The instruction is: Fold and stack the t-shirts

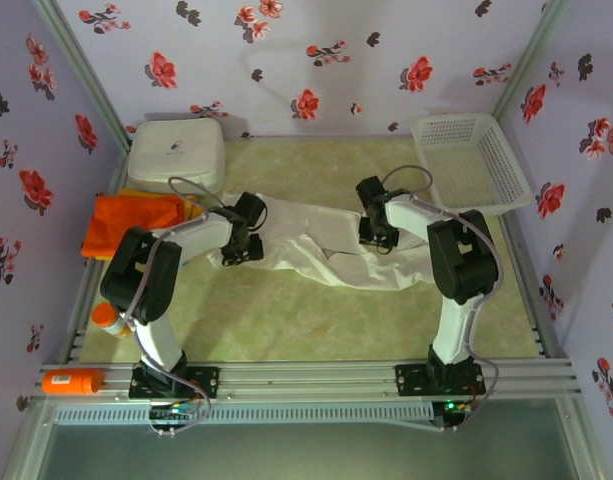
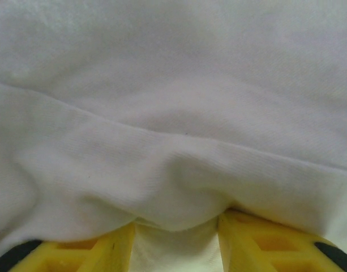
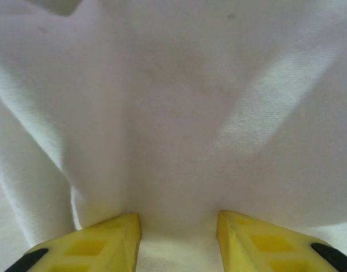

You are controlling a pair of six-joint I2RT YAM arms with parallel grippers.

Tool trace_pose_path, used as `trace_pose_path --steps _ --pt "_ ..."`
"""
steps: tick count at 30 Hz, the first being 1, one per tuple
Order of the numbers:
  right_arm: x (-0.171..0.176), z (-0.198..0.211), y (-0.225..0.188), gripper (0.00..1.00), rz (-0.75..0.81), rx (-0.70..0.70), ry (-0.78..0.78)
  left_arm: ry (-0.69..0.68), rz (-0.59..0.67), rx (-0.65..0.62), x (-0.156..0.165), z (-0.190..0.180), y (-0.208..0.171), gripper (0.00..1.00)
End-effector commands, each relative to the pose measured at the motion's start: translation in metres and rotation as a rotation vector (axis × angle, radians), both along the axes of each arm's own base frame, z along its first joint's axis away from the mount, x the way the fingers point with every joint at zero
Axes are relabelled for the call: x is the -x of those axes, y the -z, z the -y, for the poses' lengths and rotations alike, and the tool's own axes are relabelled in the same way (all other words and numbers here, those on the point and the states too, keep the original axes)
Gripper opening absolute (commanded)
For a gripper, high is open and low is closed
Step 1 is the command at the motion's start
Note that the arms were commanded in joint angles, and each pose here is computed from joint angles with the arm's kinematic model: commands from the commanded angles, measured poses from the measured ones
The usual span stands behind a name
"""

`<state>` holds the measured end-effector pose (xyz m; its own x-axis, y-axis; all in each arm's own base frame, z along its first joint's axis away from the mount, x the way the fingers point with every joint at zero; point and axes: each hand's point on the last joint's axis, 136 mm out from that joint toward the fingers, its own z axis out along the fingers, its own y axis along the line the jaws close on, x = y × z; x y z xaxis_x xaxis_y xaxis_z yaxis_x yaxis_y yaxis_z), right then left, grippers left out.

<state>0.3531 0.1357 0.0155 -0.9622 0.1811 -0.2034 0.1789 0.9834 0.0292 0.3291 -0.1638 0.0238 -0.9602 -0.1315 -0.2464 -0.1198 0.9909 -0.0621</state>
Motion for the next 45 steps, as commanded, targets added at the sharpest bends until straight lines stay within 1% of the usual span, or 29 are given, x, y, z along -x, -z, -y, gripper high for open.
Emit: trace_pose_path --steps 1,5,9,13,15,20,22,25,27,29,31,35,39,41,44,45 --pt "0.06 -0.007 0.021 0.41 -0.174 -0.016 -0.011 0.05 -0.008 -0.012 -0.018 0.003 -0.006 0.43" --pt "0.083 -0.019 0.015 0.41 -0.169 -0.055 -0.016 0.068 -0.013 0.021 -0.041 0.017 -0.006 0.39" --pt "0.107 -0.046 0.014 0.42 -0.154 -0.123 -0.024 0.101 -0.031 0.056 -0.063 0.038 -0.003 0.37" --pt "0.137 -0.091 0.019 0.43 -0.185 -0.224 -0.047 0.143 -0.013 0.053 -0.088 0.051 -0.004 0.36" --pt "0.148 -0.11 0.02 0.43 -0.179 -0.239 -0.066 0.164 -0.01 0.05 -0.097 0.056 -0.005 0.36" --pt "0.168 -0.159 0.017 0.43 -0.167 -0.333 -0.083 0.219 -0.014 0.088 -0.116 0.077 -0.005 0.35" --pt "0.174 -0.177 0.015 0.43 -0.161 -0.375 -0.084 0.242 0.0 0.09 -0.124 0.085 -0.011 0.35" --pt "0.178 -0.187 0.007 0.44 -0.132 -0.397 -0.087 0.262 0.025 0.092 -0.134 0.09 -0.023 0.35" --pt "0.171 -0.183 -0.006 0.46 -0.083 -0.37 -0.106 0.265 0.047 0.094 -0.137 0.088 -0.035 0.35" --pt "0.161 -0.167 -0.024 0.47 -0.022 -0.284 -0.131 0.266 0.086 0.094 -0.138 0.084 -0.05 0.35" --pt "0.151 -0.151 -0.046 0.5 0.036 -0.209 -0.164 0.264 0.143 0.091 -0.137 0.078 -0.074 0.36" --pt "0.127 -0.138 -0.083 0.54 0.151 -0.18 -0.216 0.252 0.223 0.108 -0.122 0.066 -0.116 0.38" --pt "0.091 -0.127 -0.114 0.57 0.257 -0.189 -0.227 0.208 0.29 0.152 -0.09 0.05 -0.143 0.4" --pt "0.072 -0.125 -0.124 0.58 0.298 -0.199 -0.231 0.18 0.328 0.179 -0.073 0.042 -0.15 0.44" --pt "0.046 -0.129 -0.139 0.59 0.334 -0.196 -0.265 0.136 0.365 0.223 -0.043 0.029 -0.152 0.46" --pt "0.037 -0.132 -0.139 0.59 0.336 -0.186 -0.284 0.124 0.36 0.226 -0.032 0.024 -0.149 0.47"
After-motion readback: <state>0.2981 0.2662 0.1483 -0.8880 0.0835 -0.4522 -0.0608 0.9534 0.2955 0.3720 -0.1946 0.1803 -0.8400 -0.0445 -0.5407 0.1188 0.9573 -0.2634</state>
